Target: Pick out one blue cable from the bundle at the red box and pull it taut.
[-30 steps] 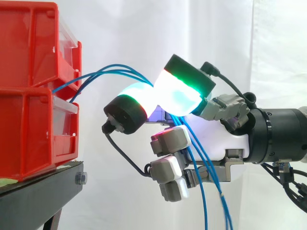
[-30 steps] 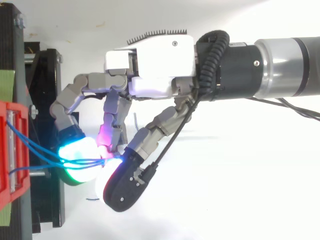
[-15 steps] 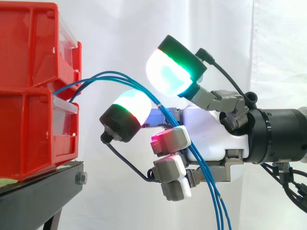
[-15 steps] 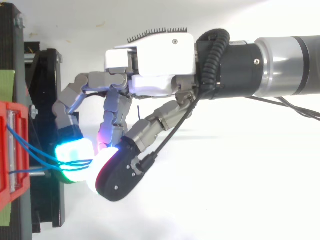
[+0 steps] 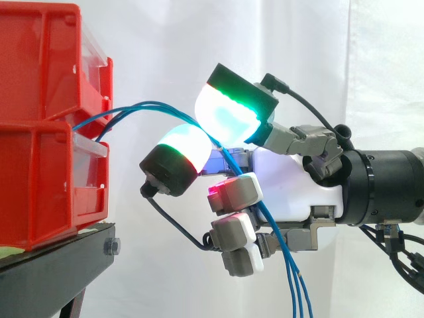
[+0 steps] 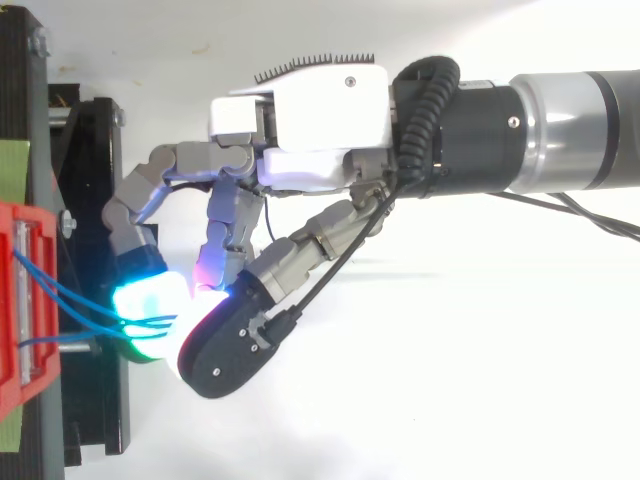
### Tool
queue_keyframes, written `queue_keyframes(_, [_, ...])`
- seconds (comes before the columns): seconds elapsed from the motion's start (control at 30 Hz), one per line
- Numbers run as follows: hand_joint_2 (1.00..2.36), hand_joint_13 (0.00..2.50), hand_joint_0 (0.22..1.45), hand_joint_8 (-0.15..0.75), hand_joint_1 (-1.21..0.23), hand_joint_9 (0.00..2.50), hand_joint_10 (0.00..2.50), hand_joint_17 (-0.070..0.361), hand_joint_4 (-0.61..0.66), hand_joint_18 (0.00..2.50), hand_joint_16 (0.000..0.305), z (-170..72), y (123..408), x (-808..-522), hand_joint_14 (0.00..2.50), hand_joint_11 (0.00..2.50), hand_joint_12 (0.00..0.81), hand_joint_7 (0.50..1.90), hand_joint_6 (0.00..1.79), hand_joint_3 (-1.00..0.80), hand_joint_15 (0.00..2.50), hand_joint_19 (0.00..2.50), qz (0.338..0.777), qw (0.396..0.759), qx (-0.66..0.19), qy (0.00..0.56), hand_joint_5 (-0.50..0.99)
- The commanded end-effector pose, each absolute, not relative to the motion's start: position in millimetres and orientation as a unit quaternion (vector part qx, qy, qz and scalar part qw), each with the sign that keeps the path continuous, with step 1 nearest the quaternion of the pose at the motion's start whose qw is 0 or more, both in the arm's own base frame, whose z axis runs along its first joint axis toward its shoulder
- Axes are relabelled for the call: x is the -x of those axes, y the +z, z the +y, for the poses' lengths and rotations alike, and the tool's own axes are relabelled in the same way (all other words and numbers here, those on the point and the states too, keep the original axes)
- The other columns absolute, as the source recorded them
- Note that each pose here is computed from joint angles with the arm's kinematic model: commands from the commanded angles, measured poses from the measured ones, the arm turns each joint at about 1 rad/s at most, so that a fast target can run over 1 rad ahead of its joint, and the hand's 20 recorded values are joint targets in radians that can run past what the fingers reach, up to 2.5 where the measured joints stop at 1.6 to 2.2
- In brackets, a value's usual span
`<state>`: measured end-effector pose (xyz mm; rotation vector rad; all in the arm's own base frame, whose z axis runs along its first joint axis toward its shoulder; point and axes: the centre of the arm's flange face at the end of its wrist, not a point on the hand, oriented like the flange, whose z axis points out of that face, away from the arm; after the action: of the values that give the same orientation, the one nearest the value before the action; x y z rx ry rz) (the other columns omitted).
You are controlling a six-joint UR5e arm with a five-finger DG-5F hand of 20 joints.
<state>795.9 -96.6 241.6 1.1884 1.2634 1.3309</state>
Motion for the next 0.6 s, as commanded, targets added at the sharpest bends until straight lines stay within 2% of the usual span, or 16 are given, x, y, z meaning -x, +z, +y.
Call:
queue_keyframes(0.0, [1.01,1.16,0.83,0.291,-0.91,1.24,0.04,0.108,-0.14,1.04,0.048,-96.6,240.7,-795.9,0.03,0.89,0.341,1.35,0.96,-0.45,0.67,0.66,0.514,0.459,-0.483,0.540,-0.11])
queue_keyframes(0.07, [1.00,1.16,0.84,0.287,-0.90,1.24,0.04,0.106,-0.19,1.04,0.047,-96.6,240.6,-795.8,0.03,0.91,0.338,1.32,0.97,-0.50,0.66,0.66,0.514,0.459,-0.483,0.540,-0.11])
queue_keyframes(0.17, [1.00,1.17,0.81,0.280,-0.91,1.25,0.04,0.105,-0.23,1.07,0.047,-96.3,241.8,-795.6,0.03,0.90,0.333,1.26,0.98,-0.50,0.66,0.61,0.514,0.458,-0.482,0.541,-0.11])
queue_keyframes(0.57, [1.00,1.20,0.66,0.267,-0.97,1.30,0.04,0.104,-0.19,1.09,0.046,-95.1,242.0,-795.9,0.03,0.91,0.332,1.20,0.96,-0.50,0.69,0.64,0.514,0.458,-0.481,0.542,-0.09])
